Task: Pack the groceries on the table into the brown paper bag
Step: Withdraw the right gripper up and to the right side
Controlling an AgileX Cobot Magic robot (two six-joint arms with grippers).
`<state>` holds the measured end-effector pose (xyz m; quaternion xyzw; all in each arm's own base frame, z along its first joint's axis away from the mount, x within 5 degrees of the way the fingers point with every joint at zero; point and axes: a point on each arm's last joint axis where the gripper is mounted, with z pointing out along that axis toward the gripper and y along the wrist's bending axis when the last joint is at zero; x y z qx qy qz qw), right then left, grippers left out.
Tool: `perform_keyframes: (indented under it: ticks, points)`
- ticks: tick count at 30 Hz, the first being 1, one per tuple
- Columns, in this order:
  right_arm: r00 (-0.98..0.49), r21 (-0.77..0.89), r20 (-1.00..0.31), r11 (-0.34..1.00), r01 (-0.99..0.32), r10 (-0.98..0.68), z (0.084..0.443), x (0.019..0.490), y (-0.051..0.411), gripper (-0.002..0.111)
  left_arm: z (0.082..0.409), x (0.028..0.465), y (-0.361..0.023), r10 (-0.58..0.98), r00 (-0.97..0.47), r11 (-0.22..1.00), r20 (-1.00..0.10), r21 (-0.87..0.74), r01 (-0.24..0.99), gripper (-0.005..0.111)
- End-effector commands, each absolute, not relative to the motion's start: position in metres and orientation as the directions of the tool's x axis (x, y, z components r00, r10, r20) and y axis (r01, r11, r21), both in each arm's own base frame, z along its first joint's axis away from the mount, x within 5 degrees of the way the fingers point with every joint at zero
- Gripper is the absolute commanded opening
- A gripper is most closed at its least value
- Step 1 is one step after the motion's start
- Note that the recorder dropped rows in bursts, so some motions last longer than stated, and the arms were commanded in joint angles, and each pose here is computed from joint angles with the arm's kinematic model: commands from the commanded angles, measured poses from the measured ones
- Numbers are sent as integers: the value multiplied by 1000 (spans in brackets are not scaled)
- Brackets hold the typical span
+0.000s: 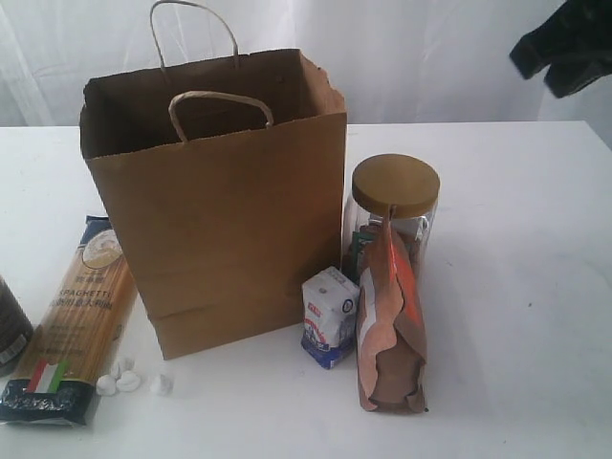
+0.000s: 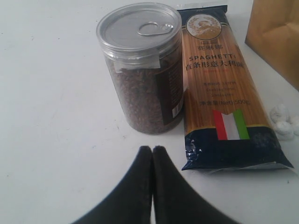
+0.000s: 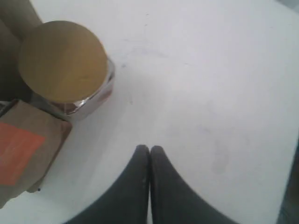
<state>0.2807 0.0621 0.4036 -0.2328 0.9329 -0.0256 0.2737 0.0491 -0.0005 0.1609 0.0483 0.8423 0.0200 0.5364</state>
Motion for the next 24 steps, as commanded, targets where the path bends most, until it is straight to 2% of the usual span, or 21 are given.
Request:
perform_keyframes:
  ticks: [1,8,11,20,24]
  points:
    - [-771,-87,-446,879,-468,-455,378,302,68,0,159,49,0,90,-428,996,-899,75,53,0]
    - [-777,80,-479,861,-502,-408,375,301,84,0,159,49,0,90,-428,996,-899,75,53,0]
    - [-756,90,-499,842,-531,-423,379,298,86,0,159,49,0,90,-428,996,-899,75,53,0]
    - [-773,99,-485,853,-513,-409,376,291,84,0,159,49,0,90,-428,996,-899,75,53,0]
    - [-741,115,-613,896,-428,-275,371,286,82,0,159,49,0,90,-428,996,-899,75,53,0]
